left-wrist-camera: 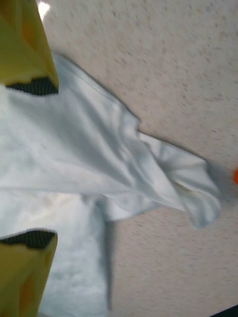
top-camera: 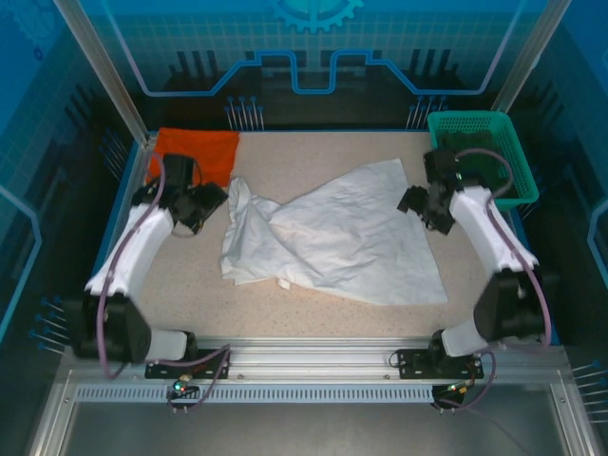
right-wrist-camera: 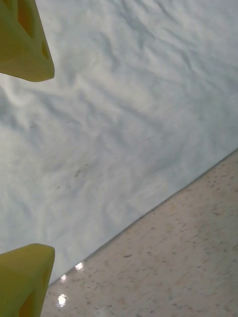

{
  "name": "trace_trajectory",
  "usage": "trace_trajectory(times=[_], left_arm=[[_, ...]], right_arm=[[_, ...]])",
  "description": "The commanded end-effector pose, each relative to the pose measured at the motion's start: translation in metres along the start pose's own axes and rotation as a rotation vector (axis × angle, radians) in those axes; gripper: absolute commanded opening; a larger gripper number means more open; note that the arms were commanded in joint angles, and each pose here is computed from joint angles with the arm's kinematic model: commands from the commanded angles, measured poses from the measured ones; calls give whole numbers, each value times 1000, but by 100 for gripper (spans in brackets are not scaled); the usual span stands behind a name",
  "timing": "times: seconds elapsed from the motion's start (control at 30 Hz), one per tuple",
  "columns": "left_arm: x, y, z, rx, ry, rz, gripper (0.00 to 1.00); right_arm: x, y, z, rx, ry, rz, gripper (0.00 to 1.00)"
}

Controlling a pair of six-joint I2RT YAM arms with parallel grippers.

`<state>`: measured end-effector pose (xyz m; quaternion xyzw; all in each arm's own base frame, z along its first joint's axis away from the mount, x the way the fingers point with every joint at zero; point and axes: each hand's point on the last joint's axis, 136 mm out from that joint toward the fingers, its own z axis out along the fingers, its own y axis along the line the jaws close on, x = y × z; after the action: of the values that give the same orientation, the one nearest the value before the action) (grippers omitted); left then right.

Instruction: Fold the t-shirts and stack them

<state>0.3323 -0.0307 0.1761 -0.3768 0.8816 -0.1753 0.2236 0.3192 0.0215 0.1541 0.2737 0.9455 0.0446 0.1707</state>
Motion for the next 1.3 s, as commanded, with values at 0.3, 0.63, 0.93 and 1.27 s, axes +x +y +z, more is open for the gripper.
trace_trajectory(times=[0.3,0.63,0.93,1.27], left_arm=[[173,70,23,22,472,92,29],[183,99,69,-92,452,-109,46],[165,96,91,-121,356,-169,52],[132,82,112,-153,245,-76,47]], right_arm=[[122,-91,38,71,163,347,57],[147,-93,61,107,296,418,58],[164,-94,81,124,370,476,65],[159,-93,92,150,373,482,55]])
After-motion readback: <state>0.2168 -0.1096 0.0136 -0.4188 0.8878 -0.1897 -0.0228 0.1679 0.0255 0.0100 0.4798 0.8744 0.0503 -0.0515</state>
